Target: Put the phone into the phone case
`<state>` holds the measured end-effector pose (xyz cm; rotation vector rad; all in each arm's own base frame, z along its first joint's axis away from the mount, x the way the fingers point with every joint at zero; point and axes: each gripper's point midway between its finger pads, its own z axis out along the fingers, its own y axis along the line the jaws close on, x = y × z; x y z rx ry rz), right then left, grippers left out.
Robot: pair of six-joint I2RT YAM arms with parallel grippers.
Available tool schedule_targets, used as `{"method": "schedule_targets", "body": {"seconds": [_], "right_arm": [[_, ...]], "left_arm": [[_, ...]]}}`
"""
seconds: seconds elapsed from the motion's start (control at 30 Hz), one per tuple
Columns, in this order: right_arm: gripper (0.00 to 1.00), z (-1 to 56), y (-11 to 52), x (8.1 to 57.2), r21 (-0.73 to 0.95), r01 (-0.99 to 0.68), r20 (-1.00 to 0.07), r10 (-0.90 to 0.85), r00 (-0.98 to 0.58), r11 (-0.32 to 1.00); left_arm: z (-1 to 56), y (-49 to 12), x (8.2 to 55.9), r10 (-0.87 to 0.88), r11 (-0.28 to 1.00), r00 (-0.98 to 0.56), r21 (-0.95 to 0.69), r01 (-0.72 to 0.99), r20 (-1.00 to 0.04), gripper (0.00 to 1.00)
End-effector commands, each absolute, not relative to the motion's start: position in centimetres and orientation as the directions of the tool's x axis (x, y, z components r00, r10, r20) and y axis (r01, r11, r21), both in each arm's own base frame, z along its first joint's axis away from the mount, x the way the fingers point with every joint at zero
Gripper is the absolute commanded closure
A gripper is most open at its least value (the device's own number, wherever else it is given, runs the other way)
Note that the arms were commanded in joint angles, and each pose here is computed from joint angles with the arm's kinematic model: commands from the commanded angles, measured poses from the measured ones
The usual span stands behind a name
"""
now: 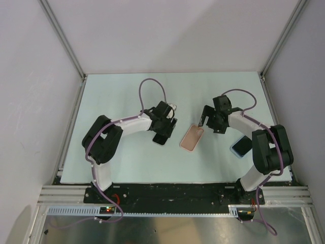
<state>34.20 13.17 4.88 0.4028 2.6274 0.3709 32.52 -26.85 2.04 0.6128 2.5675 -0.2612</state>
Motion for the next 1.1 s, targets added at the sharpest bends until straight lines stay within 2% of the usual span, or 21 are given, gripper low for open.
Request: {"method": "schedule_targets", "body": {"seconds": [0.0, 0.3, 0.53, 0.77, 1.07], "right_arm": [[0.04, 5.9, 14.1, 36.1, 0.354, 0.200, -0.433, 0.349, -0.831, 0.914], [0.04, 5.3, 14.4, 36.4, 0.356, 0.216, -0.428, 0.364, -0.827, 0.909], [0.05, 5.6, 12.4, 37.0, 0.324, 0.314, -0.449, 0.437, -0.779, 0.892], [0.10, 6.0, 11.0, 37.6, 0.325, 0.369, -0.454, 0.486, -0.747, 0.871], [0.13, 5.3, 10.8, 37.2, 0.300, 0.380, -0.439, 0.480, -0.759, 0.875]], "left_arm": [[6.0, -28.3, 31.8, 0.325, 0.877, -0.766, -0.125, 0.463, -0.555, 0.67], [8.5, -31.0, 30.4, 0.318, 0.861, -0.758, -0.160, 0.482, -0.570, 0.69], [9.1, -34.7, 28.7, 0.336, 0.838, -0.748, -0.181, 0.515, -0.573, 0.69], [9.1, -38.2, 27.5, 0.365, 0.819, -0.739, -0.182, 0.545, -0.567, 0.69], [7.6, -41.0, 28.4, 0.369, 0.836, -0.739, -0.147, 0.529, -0.563, 0.70]]}}
